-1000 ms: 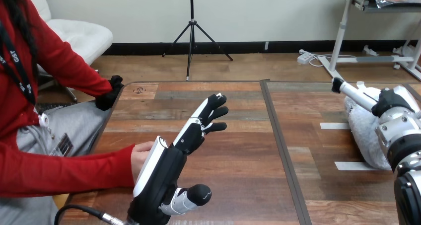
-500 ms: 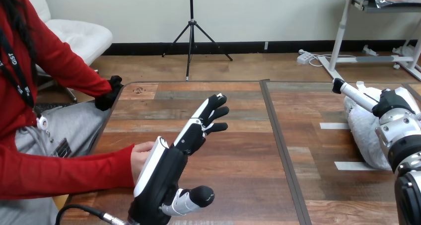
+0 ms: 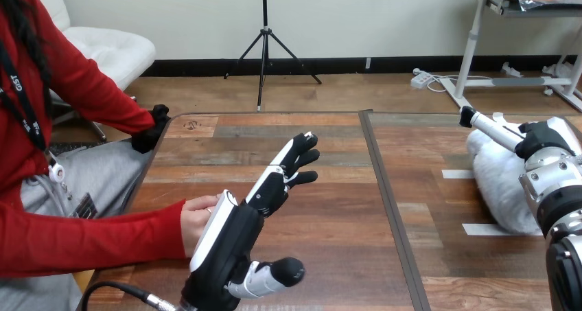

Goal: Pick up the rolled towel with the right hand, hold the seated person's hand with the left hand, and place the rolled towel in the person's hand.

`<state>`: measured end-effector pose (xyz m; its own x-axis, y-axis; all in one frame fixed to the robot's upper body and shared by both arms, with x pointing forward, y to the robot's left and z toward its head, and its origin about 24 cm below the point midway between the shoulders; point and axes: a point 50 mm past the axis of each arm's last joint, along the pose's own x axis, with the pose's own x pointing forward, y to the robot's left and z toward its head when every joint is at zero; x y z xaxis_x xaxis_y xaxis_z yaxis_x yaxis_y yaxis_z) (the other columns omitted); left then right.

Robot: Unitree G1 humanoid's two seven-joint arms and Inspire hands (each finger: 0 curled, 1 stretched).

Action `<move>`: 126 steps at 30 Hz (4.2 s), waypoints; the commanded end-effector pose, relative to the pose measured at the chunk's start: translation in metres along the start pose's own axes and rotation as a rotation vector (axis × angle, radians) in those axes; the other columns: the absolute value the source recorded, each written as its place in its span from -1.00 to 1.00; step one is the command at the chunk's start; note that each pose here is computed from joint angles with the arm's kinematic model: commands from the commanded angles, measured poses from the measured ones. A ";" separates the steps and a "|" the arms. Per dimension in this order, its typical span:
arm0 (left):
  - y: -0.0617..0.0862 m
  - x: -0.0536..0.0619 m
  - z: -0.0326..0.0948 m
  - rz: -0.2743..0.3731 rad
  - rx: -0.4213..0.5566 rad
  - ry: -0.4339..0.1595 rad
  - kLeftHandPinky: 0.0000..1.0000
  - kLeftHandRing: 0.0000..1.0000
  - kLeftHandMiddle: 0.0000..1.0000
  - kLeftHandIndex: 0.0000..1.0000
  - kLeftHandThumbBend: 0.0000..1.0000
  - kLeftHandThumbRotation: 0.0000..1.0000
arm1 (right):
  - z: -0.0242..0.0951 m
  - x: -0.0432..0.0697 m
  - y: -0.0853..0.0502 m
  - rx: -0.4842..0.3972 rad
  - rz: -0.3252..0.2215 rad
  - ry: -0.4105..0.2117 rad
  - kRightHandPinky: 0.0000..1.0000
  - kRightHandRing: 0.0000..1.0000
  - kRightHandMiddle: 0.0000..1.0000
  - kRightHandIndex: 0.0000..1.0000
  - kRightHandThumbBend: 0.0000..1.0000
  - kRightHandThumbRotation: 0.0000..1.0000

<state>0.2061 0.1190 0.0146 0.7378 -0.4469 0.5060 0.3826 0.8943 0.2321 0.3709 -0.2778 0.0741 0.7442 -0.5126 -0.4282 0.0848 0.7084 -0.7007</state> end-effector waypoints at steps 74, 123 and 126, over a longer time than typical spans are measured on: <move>0.011 0.014 0.017 0.007 0.051 -0.130 0.67 0.80 0.86 0.85 1.00 0.81 | -0.026 0.001 0.027 0.001 0.050 -0.053 -0.67 -0.51 -0.31 0.26 0.53 -1.00; 0.014 0.016 0.017 0.016 0.054 -0.146 0.64 0.78 0.84 0.83 1.00 0.78 | 0.018 -0.012 0.040 0.422 0.347 -0.394 -0.98 -0.90 -0.81 -0.68 0.35 -1.00; 0.014 0.016 0.017 0.021 0.051 -0.144 0.65 0.78 0.84 0.83 1.00 0.78 | 0.020 -0.013 0.041 0.472 0.378 -0.421 -0.98 -0.90 -0.81 -0.73 0.28 -1.00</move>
<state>0.2026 0.1249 0.0225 0.7107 -0.4370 0.5513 0.3612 0.8992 0.2470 0.3601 -0.2427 0.0297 0.8938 -0.0913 -0.4391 -0.0243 0.9678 -0.2506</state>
